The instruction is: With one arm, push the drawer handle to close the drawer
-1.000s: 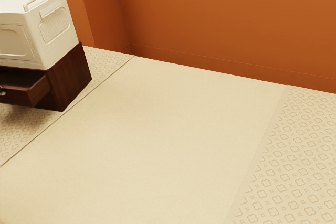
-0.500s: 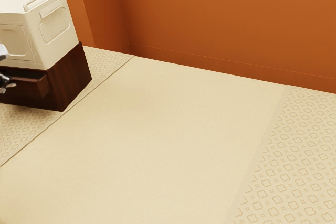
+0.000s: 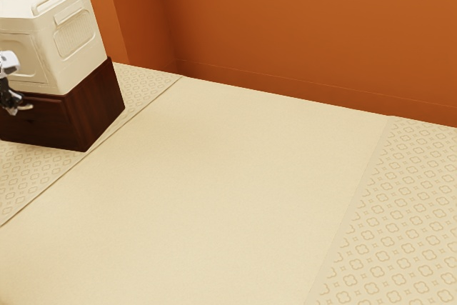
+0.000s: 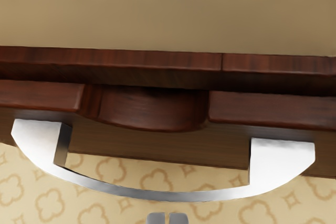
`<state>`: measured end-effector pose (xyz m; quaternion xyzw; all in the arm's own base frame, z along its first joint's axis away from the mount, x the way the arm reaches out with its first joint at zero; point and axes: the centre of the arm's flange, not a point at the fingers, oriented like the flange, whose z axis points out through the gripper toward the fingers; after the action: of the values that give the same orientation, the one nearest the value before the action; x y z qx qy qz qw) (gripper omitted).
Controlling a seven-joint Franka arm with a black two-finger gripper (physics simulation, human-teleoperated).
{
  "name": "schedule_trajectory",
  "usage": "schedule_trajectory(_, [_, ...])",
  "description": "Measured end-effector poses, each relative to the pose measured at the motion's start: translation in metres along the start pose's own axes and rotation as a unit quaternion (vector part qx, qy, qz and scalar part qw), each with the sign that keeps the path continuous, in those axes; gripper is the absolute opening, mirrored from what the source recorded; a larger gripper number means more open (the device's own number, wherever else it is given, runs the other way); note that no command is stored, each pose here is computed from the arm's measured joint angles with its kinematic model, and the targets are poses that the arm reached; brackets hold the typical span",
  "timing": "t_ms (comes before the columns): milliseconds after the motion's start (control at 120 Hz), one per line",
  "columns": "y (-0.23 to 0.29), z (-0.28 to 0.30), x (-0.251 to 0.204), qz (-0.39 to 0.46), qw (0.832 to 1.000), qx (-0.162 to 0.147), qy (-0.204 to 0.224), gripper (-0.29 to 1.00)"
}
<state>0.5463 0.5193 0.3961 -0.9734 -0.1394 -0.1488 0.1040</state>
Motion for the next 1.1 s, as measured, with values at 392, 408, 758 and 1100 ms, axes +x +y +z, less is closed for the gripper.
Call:
schedule_trajectory(392, [0.009,-0.026,-0.021,-0.002,1.0,-0.018,-0.011,-0.08])
schedule_trajectory(408, [0.012,-0.034,-0.028,-0.002,1.0,-0.022,-0.014,-0.08])
schedule_trajectory(758, [0.127,-0.165,-0.075,0.089,0.993,-0.074,-0.029,0.49])
schedule_trajectory(1100, [0.203,-0.247,-0.082,0.16,0.983,-0.061,-0.069,0.66])
